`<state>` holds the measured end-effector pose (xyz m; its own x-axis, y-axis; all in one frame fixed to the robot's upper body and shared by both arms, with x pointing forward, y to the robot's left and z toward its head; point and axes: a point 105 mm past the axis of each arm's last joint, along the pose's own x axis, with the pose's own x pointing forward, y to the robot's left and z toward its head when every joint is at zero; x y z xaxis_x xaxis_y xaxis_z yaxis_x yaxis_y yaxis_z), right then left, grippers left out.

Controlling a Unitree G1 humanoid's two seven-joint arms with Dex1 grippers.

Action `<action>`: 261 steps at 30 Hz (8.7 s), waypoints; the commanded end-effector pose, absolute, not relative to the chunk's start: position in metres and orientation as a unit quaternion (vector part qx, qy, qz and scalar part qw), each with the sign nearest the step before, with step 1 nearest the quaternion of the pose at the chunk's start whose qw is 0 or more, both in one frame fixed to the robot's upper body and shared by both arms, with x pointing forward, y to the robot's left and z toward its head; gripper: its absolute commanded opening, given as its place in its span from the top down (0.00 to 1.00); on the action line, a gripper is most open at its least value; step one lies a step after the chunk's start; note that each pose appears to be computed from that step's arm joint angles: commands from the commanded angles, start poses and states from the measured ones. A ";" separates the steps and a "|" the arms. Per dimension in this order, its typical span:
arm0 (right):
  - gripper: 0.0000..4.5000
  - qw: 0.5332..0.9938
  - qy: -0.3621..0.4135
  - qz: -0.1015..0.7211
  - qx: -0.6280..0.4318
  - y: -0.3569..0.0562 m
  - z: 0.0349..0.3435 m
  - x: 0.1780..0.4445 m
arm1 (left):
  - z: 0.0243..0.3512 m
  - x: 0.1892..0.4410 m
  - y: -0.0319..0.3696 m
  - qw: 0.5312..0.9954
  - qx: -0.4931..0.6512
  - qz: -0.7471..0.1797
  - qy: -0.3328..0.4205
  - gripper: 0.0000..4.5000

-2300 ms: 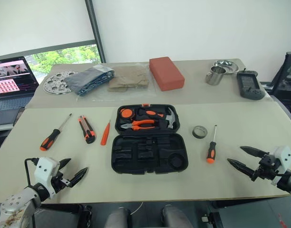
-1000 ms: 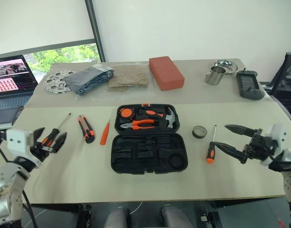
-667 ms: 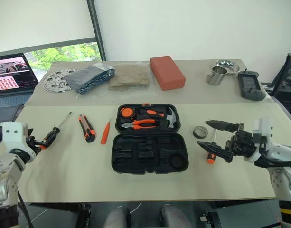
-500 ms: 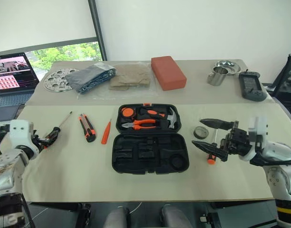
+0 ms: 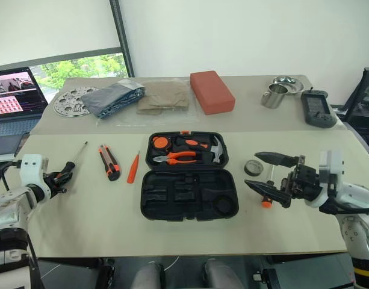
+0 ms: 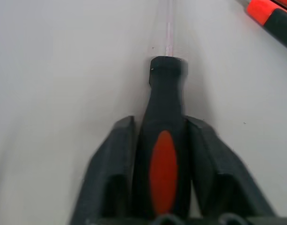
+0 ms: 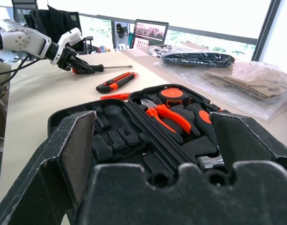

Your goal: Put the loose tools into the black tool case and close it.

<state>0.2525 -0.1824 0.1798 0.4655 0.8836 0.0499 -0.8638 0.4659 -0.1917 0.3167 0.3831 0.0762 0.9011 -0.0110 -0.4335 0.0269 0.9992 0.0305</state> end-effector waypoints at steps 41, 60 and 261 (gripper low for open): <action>0.00 0.896 -0.066 0.433 -0.077 -0.235 0.173 0.204 | 0.117 0.336 0.107 0.696 0.328 -0.633 0.081 0.78; 0.00 0.894 -0.072 0.435 -0.080 -0.231 0.178 0.209 | 0.099 0.348 0.109 0.719 0.359 -0.584 0.114 0.78; 0.99 0.747 0.004 0.622 -0.235 -0.078 0.107 0.314 | 0.208 0.208 0.187 0.833 0.136 -0.528 0.093 0.00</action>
<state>0.3148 -0.0818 0.1039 0.2295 0.9203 -0.3168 -0.9407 0.1262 -0.3148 0.2075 0.1875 0.2006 0.4224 -0.8550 -0.3010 0.9046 0.4185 0.0806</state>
